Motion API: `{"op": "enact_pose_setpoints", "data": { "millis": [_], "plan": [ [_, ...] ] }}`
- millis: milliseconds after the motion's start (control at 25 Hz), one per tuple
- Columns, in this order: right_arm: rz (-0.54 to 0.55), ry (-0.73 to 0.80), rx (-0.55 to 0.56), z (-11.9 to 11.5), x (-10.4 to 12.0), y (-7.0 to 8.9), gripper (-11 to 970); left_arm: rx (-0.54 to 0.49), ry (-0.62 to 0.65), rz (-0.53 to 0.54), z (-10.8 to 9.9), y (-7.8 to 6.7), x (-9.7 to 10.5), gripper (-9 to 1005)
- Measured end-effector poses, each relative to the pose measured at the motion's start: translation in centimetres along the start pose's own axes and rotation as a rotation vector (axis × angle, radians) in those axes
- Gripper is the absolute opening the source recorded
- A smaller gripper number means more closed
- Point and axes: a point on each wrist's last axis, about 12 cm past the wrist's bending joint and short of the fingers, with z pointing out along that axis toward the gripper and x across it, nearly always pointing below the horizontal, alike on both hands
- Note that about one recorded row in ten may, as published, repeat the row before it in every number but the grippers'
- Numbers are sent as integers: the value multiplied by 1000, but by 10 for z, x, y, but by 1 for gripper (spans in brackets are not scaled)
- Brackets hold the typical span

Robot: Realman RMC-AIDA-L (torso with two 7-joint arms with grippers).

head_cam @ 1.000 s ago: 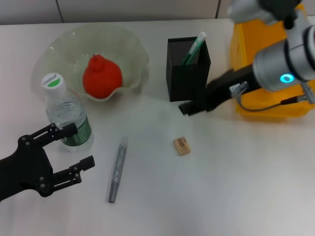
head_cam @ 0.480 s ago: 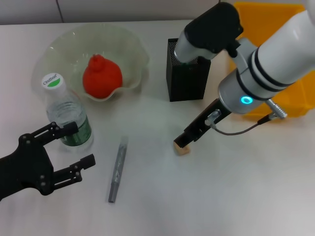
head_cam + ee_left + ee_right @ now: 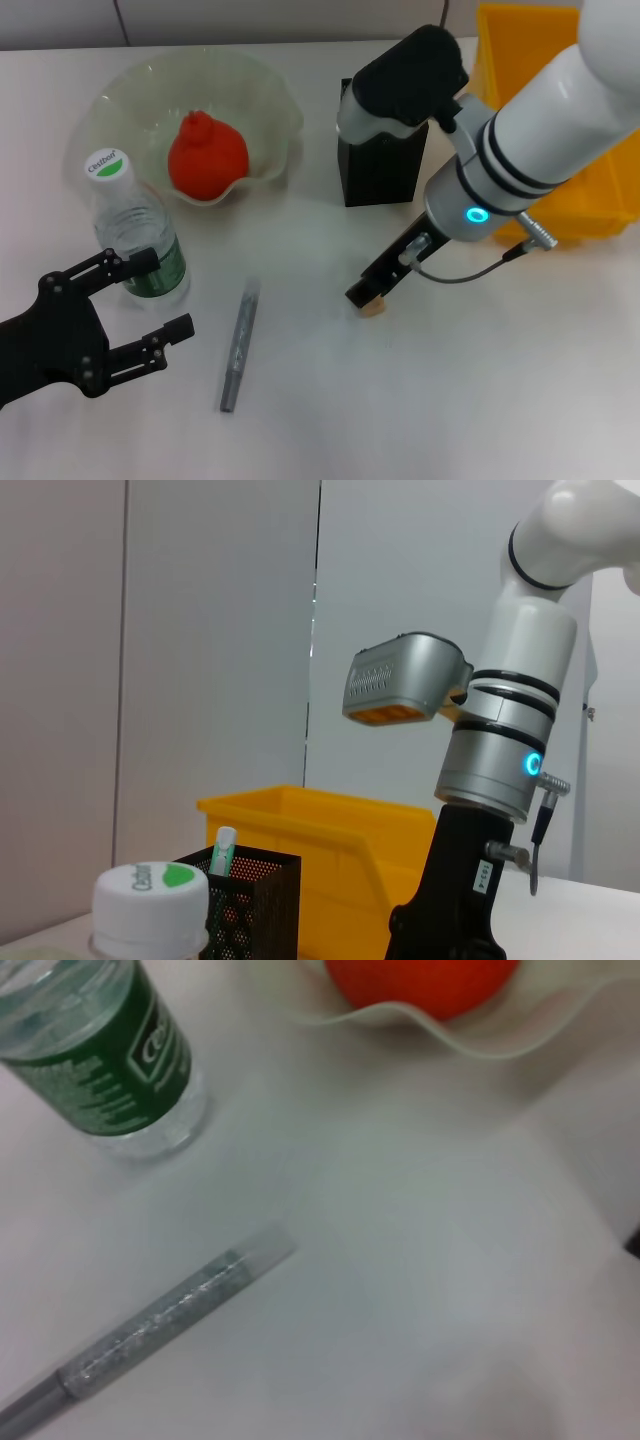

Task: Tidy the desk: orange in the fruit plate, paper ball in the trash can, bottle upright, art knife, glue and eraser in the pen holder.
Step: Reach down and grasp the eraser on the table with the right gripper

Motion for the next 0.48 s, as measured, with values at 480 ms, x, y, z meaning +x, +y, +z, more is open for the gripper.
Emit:
{"op": "enact_pose_setpoints", "data": {
  "millis": [480],
  "plan": [
    [-3,27,1,9,0,0,604,1,1,0,0,0,0,786]
  ]
}}
